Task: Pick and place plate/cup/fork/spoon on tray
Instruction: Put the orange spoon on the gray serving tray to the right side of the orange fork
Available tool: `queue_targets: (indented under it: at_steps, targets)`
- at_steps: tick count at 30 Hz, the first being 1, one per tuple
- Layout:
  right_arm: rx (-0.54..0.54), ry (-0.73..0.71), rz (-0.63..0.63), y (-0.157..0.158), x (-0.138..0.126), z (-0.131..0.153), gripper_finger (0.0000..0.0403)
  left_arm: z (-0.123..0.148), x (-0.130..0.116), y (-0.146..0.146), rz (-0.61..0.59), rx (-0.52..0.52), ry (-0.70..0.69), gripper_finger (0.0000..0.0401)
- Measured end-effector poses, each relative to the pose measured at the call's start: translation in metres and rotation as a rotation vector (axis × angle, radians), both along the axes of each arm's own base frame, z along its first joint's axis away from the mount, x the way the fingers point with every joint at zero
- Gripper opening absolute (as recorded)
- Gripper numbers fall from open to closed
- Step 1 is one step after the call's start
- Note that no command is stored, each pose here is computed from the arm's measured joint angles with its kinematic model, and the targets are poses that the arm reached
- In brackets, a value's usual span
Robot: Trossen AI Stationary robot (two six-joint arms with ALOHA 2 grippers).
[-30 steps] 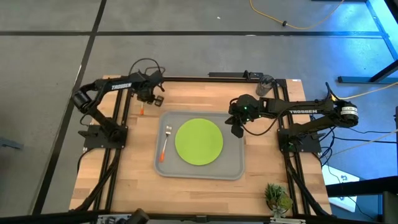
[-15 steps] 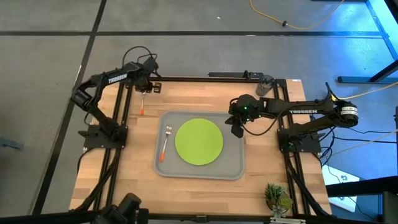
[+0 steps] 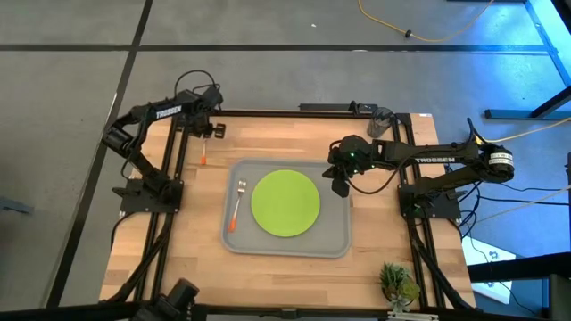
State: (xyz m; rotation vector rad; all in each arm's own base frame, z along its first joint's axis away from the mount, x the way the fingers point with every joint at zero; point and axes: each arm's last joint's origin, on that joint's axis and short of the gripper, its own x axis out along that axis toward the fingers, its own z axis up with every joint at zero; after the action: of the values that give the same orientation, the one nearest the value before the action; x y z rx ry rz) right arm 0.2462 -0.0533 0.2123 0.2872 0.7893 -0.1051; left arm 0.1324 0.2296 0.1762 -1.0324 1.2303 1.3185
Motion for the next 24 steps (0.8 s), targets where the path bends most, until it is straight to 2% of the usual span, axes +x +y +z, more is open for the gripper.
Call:
queue_targets:
  at_steps: [12,21,24]
  targets:
    - [-0.004,-0.005,0.001,0.0,0.0,0.0,0.0006,-0.014,0.0,-0.004,-0.007,0.022,-0.03,0.0068]
    - [-0.012,-0.004,-0.004,0.0,0.0,0.0,0.0006,-0.015,0.003,-0.004,-0.002,0.044,-0.036,0.0068]
    - [-0.013,-0.004,-0.003,0.0,0.0,0.0,0.0006,-0.015,0.005,-0.004,-0.048,0.053,-0.029,0.0068]
